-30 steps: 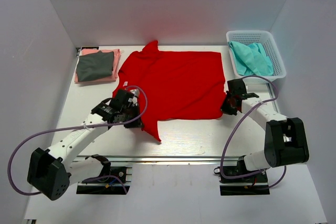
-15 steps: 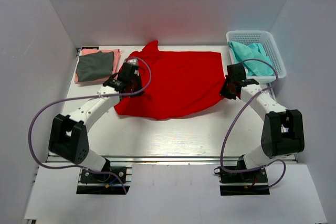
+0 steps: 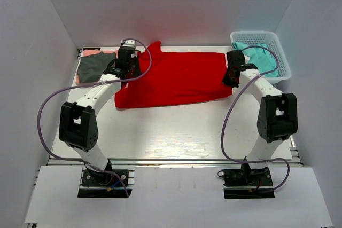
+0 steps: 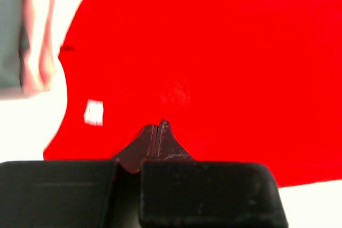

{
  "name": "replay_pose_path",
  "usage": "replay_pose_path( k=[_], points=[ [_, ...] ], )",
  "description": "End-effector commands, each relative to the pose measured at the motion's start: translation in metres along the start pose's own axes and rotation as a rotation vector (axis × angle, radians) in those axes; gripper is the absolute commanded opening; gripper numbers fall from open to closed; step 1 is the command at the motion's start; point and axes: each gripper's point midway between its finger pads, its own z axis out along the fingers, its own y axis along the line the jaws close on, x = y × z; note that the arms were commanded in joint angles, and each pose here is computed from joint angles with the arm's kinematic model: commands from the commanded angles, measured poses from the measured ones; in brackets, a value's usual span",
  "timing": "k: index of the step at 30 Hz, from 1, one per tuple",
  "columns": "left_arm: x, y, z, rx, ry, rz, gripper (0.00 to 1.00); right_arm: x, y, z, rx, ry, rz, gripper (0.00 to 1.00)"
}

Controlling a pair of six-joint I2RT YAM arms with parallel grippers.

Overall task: Fold and stack the t-shirts
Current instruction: Fold the tshirt

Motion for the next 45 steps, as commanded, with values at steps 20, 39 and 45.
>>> replay_pose_path(
  k=[20, 39, 45],
  points=[
    [-0.076, 0.047, 0.128, -0.089, -0.113, -0.08, 0.96, -0.094, 0.057, 0.059, -0.002, -0.064, -0.145, 0.53],
    [0.065, -0.022, 0.068, 0.354, 0.253, -0.131, 1.0, 0.001, 0.018, 0.046, 0.174, 0.042, -0.393, 0.9],
    [0.136, 0.007, 0.069, 0.232, 0.461, -0.148, 1.0, -0.002, -0.009, 0.062, 0.336, 0.014, -0.357, 0.9]
  ],
)
